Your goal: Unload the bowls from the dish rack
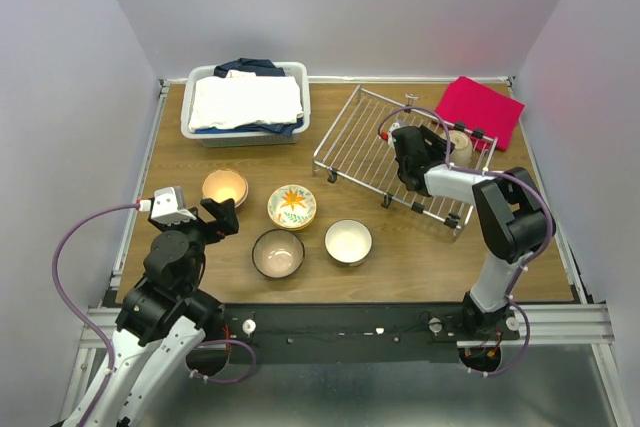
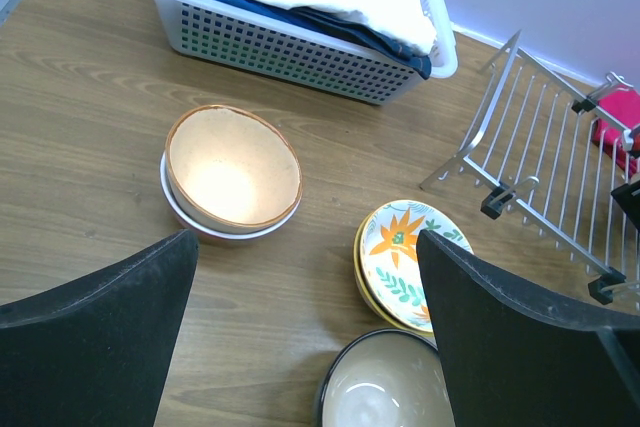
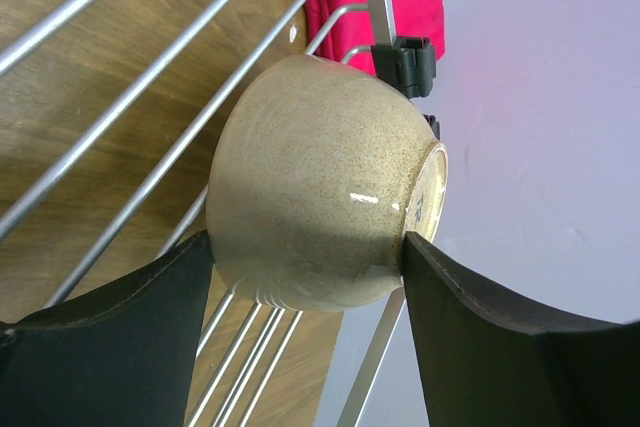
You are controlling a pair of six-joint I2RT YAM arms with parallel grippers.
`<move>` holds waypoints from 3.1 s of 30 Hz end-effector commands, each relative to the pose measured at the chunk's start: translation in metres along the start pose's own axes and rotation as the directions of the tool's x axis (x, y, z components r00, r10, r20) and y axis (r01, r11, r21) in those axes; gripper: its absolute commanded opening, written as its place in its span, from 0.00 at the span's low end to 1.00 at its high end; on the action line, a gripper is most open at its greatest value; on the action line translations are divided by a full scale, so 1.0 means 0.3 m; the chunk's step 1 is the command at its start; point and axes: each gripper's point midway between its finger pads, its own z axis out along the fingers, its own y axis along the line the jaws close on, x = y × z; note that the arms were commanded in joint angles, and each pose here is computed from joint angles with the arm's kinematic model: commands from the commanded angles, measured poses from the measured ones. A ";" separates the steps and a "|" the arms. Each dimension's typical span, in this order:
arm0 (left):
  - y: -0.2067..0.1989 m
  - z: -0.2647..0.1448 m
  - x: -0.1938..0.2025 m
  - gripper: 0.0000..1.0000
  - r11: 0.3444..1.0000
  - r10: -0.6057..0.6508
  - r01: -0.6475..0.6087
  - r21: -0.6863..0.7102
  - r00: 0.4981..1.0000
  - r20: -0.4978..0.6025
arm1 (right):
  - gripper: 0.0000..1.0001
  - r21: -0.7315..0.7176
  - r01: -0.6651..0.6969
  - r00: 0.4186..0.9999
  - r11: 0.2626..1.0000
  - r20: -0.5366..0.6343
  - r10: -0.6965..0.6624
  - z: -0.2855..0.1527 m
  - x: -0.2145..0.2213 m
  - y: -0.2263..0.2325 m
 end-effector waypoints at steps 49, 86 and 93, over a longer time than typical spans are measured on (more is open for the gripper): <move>-0.642 0.347 0.026 0.99 0.835 0.044 0.075 0.545 0.979 -0.202 | 0.48 -0.810 -0.564 0.212 0.159 0.044 0.976 -0.648 -0.552 -0.290; -0.908 0.661 0.208 0.63 0.683 -0.101 0.418 0.599 0.866 -0.489 | 0.48 -0.942 -0.230 -0.013 -0.242 -0.246 0.969 -0.933 -0.619 -0.346; -0.920 0.638 0.209 0.16 0.642 -0.116 0.463 0.611 0.847 -0.519 | 0.51 -0.943 -0.216 -0.006 -0.251 -0.256 0.967 -0.942 -0.618 -0.333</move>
